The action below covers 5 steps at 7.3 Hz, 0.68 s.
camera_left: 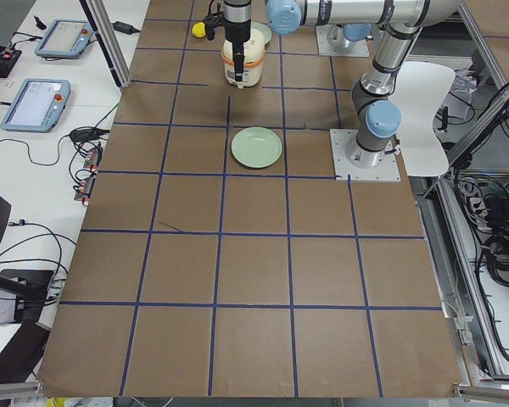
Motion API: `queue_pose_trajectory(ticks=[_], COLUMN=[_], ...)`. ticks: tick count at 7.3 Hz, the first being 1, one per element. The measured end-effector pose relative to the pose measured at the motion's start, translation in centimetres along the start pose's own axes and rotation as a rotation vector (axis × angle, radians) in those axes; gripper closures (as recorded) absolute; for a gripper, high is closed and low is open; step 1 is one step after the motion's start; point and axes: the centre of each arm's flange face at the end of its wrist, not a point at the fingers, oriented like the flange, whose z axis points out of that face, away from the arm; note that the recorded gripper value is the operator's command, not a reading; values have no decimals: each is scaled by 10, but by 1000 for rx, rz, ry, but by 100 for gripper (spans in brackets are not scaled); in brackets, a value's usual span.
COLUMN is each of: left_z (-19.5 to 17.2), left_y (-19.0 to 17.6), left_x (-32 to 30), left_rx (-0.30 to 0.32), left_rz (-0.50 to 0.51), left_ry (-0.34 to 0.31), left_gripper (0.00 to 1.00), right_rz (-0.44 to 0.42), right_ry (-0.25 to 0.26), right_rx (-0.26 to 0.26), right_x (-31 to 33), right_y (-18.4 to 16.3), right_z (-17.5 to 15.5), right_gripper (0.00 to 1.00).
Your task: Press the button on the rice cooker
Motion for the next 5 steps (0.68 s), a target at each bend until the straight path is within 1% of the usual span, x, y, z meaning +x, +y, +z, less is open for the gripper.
queue_pose_trajectory(ticks=[5], left_z=[0], left_y=[0], left_x=[0], left_rx=[0], left_rz=[0], left_ry=[0], left_gripper=[0], right_rz=[-6], right_ry=[-2], right_rx=[4], right_x=[0], right_y=[-1], right_z=[0], right_gripper=[0])
